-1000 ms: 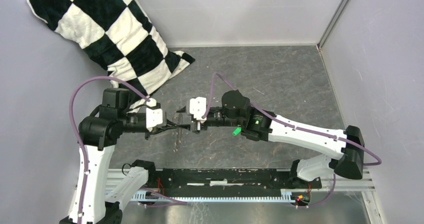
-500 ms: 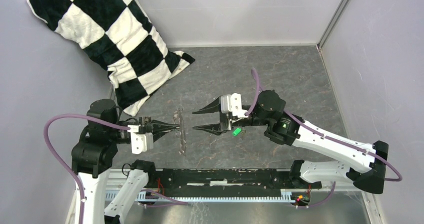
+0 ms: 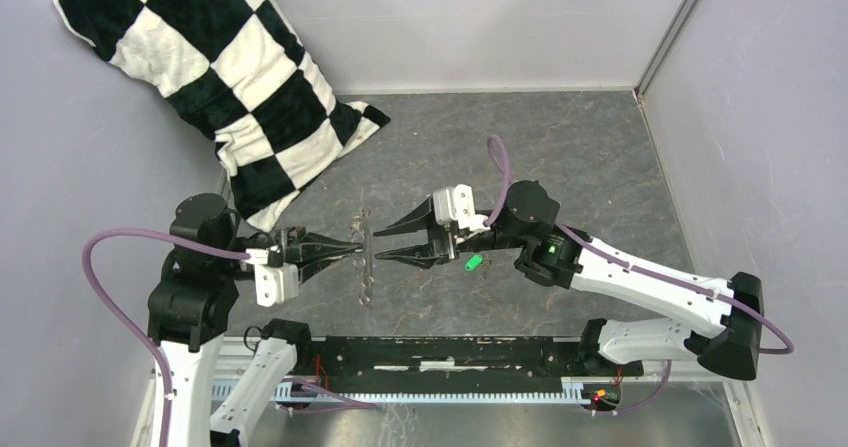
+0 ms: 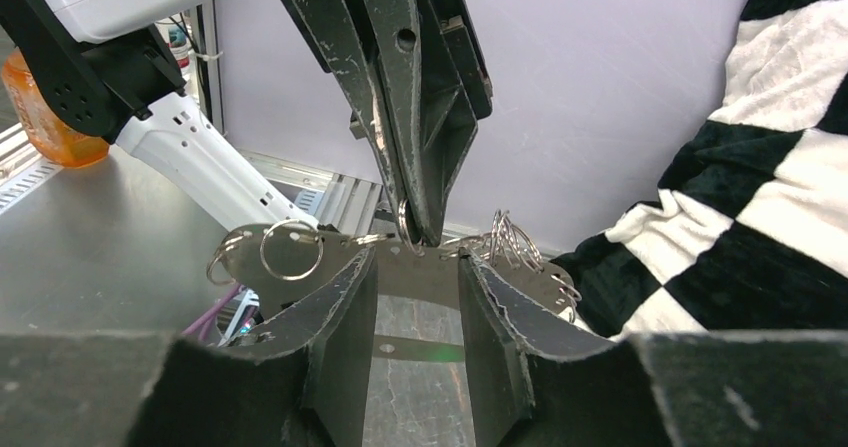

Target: Put the keys on the keyring

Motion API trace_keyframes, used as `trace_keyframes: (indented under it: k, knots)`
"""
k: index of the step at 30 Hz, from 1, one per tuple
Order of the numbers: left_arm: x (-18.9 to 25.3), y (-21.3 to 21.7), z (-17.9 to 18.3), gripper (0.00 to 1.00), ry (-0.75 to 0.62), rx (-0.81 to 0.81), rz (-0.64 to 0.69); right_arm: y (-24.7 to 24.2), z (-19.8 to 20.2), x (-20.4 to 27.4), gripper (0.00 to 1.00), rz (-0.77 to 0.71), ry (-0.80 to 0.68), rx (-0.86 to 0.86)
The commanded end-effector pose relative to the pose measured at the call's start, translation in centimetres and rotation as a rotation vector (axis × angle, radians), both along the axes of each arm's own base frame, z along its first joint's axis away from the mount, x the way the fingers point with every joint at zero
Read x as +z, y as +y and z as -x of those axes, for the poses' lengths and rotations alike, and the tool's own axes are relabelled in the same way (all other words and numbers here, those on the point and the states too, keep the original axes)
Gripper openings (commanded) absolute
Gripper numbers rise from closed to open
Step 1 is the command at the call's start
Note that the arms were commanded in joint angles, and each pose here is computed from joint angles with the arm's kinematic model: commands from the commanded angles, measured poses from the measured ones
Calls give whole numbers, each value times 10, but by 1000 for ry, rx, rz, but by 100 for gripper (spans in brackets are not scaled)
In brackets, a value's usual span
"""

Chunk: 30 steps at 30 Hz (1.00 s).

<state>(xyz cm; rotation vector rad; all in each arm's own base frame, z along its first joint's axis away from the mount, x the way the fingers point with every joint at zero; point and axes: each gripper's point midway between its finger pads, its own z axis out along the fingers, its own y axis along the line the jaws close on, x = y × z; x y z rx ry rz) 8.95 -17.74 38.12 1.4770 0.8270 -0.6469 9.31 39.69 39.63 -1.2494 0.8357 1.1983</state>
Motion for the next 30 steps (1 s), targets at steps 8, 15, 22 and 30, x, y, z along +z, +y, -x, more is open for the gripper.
trace_keyframes:
  k: [8,15,22,30]
  knots:
    - [5,1,2,2,-380,-37,-13,-3,-16,3,55,0,-135,-111]
    - [11,2,9,2,-577,-51,-21,-16,-25,-2,59,24,-135,-195]
    - [13,2,13,2,-672,-57,-25,-10,-12,4,57,-7,-145,-111]
    - [9,3,17,2,-641,-57,-20,4,5,-1,55,-10,-213,-39]
